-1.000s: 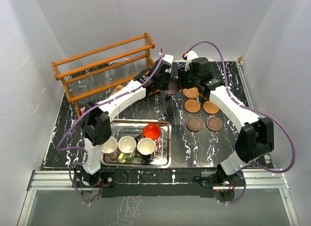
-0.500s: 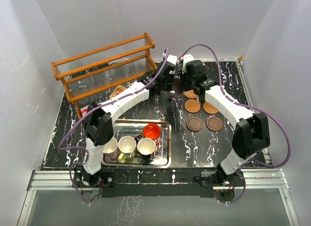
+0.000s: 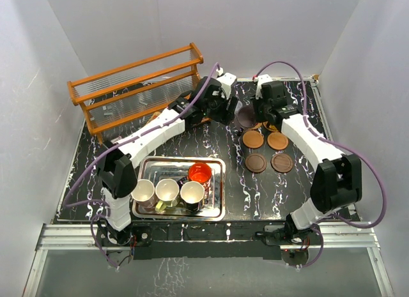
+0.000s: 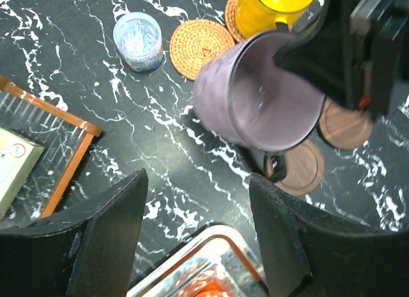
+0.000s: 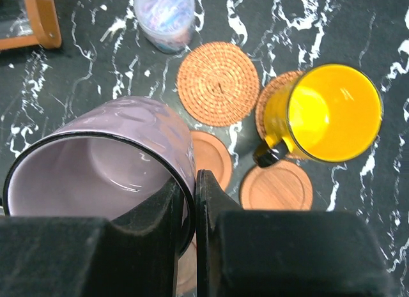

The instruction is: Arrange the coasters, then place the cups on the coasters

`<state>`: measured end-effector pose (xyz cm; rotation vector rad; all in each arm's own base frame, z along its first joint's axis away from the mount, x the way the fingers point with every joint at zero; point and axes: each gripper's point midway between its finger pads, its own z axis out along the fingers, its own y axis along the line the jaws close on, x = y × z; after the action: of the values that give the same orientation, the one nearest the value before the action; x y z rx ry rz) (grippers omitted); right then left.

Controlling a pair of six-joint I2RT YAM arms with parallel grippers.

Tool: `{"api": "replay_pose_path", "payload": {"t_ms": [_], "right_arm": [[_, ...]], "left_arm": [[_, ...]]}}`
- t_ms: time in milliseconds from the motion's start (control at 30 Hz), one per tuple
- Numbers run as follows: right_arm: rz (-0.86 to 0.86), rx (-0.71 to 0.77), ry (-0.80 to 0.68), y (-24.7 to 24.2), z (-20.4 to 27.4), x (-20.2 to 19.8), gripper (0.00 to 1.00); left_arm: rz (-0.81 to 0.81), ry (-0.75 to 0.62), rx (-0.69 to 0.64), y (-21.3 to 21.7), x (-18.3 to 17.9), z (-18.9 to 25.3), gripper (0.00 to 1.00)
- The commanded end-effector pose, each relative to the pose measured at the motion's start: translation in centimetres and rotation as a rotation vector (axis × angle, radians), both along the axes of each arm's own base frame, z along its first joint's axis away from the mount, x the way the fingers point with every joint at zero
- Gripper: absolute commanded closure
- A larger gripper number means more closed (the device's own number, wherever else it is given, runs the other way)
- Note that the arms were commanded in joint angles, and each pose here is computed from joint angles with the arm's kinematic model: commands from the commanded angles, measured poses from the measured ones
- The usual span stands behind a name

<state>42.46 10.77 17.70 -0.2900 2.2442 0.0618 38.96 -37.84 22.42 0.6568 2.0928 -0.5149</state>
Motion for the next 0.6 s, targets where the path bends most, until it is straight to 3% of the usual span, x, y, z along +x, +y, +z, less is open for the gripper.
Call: {"api": "replay_pose_path", "payload": {"t_ms": [0, 200, 567], "right_arm": [[-0.008, 0.028, -0.159, -2.3, 5.9, -0.6, 1.00], [-0.055, -0.007, -0.113, -7.6, 5.1, -3.3, 1.00], [-0.072, -0.074, 0.048, -14.1, 0.1, -5.5, 1.00]], "left_arm": [[-0.111, -0.069, 0.082, 2.7, -2.6, 2.8, 0.35], [-0.175, -0.050, 0.187, 6.5, -4.1, 1.8, 0.23], [-0.210, -0.007, 0.154, 8.8, -4.6, 1.4, 0.05]]}}
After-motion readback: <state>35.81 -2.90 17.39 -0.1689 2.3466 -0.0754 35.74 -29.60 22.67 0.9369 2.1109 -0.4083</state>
